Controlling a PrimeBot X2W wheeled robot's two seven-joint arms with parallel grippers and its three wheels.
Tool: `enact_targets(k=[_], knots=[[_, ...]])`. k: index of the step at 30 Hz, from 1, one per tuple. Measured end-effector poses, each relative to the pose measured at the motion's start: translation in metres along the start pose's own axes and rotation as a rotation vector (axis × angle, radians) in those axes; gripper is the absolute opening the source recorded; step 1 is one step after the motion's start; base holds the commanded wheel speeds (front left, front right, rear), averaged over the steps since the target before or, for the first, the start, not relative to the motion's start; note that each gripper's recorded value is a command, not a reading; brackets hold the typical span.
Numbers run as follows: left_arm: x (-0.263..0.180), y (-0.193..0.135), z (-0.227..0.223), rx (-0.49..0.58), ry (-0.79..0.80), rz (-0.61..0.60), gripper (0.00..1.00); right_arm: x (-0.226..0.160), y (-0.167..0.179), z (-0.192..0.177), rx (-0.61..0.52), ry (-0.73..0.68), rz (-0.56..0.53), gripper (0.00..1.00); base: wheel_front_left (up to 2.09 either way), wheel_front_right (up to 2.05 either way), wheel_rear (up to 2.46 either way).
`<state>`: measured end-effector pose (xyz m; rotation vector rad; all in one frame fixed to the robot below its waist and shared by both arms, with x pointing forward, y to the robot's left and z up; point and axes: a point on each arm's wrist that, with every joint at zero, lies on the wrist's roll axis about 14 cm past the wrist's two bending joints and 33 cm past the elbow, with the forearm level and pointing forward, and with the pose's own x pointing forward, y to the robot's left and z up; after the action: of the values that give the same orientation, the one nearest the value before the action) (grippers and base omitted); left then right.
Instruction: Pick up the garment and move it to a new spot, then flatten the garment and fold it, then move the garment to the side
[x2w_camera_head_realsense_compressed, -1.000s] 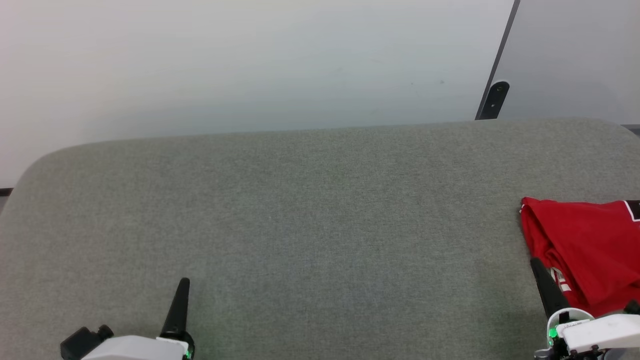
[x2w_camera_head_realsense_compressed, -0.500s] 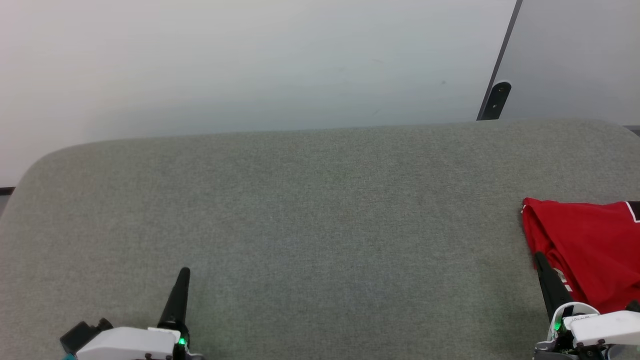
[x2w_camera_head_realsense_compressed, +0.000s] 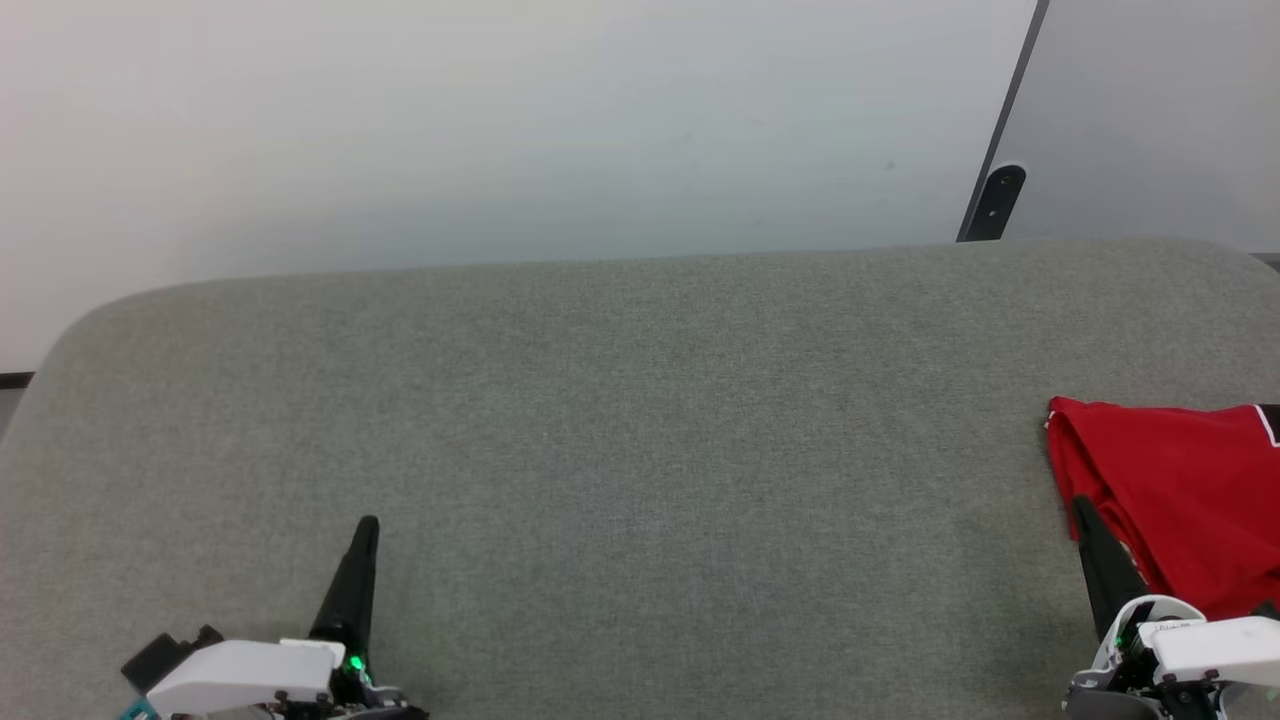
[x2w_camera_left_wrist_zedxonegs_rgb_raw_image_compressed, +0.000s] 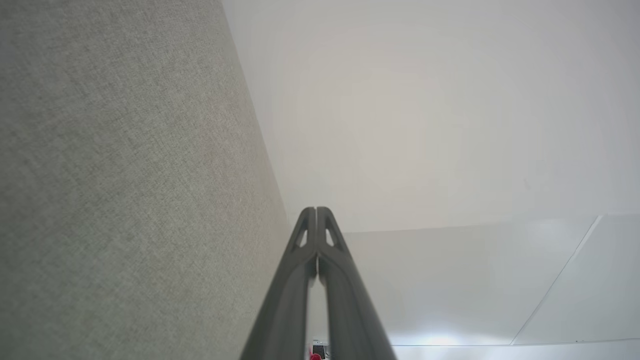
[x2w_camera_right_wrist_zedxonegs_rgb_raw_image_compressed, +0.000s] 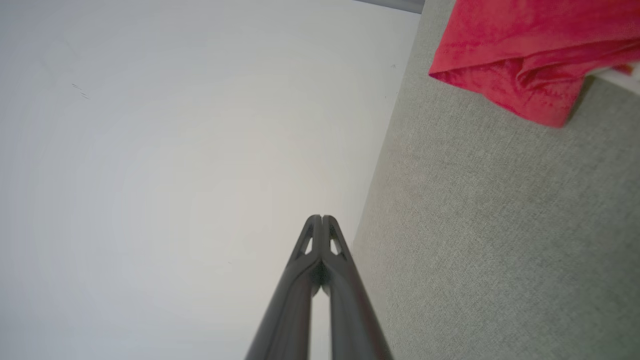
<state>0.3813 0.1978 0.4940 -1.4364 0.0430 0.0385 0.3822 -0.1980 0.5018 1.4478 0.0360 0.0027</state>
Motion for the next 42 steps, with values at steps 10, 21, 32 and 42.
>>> enact_targets(k=[10,21,32,42], knots=[[0.003,-0.005,0.002,-0.074,-0.002,-0.021,0.0,0.003,0.001,0.002,0.066,-0.014,0.007,0.0,0.0,0.0,0.0],[0.006,-0.011,0.004,-0.136,-0.003,-0.043,0.0,0.006,0.003,0.003,0.123,-0.024,0.015,0.0,0.0,0.0,0.0],[0.006,-0.011,0.003,-0.138,-0.001,-0.043,0.0,0.006,0.004,0.003,0.123,-0.025,0.016,0.0,0.0,0.0,0.0],[0.006,-0.01,0.004,-0.14,-0.002,-0.043,0.0,0.006,0.004,0.003,0.123,-0.025,0.016,0.0,0.0,0.0,0.0]])
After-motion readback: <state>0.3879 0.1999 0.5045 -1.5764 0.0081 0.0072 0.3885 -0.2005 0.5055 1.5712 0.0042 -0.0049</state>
